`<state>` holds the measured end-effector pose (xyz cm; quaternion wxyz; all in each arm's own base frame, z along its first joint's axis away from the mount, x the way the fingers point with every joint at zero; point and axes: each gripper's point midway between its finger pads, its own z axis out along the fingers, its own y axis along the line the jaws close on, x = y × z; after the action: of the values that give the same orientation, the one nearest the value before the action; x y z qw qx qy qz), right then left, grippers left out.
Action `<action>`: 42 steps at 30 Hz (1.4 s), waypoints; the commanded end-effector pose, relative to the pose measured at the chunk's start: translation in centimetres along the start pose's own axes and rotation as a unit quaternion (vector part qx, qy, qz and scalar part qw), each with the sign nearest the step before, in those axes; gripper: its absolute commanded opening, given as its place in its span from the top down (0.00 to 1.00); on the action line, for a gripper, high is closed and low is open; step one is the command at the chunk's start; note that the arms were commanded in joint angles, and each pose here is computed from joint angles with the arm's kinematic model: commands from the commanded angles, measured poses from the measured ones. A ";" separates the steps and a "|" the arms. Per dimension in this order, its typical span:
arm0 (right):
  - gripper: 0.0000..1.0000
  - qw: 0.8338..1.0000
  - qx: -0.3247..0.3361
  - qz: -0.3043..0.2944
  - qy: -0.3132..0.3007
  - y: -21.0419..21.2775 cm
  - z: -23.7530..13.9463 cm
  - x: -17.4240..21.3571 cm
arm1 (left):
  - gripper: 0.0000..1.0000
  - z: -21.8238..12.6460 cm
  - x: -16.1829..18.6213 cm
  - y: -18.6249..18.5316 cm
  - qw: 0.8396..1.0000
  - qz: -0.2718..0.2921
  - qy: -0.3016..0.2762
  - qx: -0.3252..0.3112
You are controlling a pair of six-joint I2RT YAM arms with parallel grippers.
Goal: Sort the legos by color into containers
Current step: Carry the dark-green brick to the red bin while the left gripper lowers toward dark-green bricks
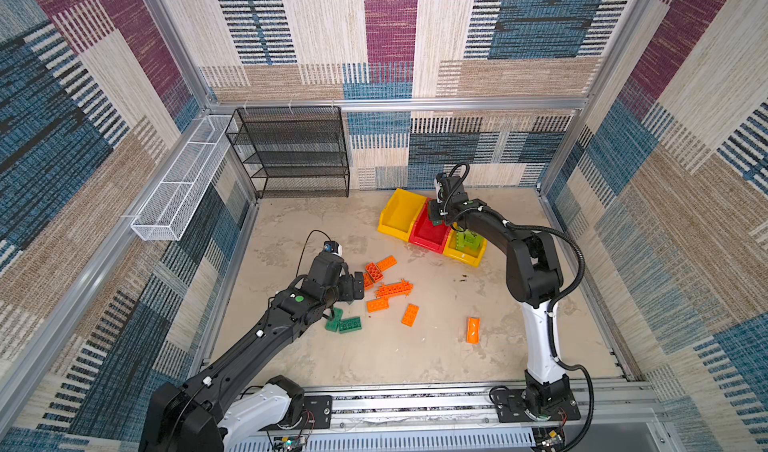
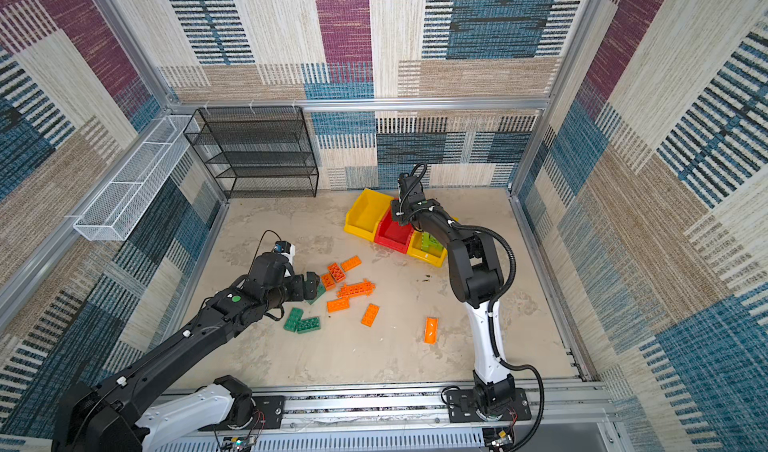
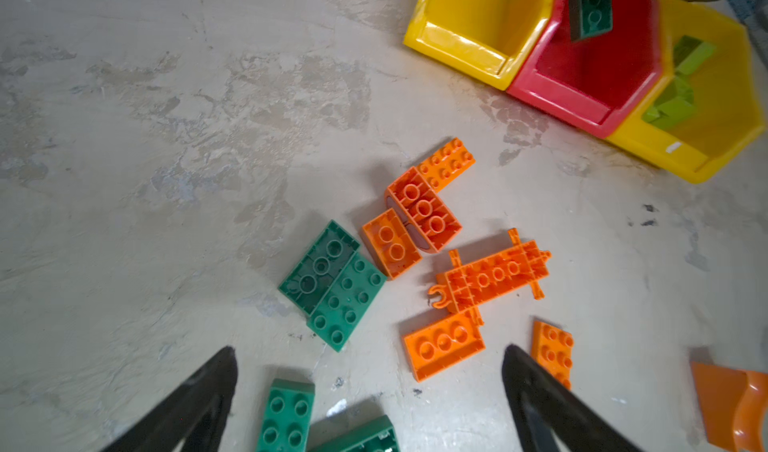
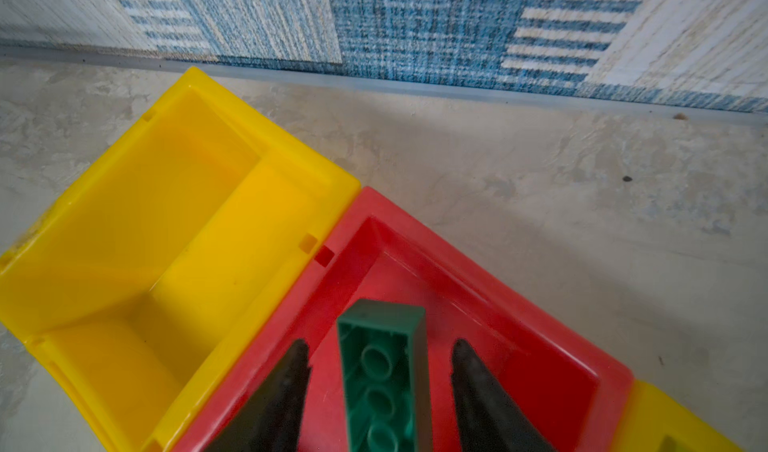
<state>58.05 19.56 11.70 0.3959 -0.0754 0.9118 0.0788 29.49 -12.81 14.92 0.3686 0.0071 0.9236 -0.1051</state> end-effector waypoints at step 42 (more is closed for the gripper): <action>0.00 0.990 -0.138 0.009 -0.026 5.6 -20.3 8.4 | 0.21 9.2 7.1 -1.2 0.987 0.026 0.154 0.037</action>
<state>36.73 20.25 18.82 0.3908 -0.1195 0.8888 0.2073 29.75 -14.89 3.10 0.2135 0.0411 0.9700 -0.1091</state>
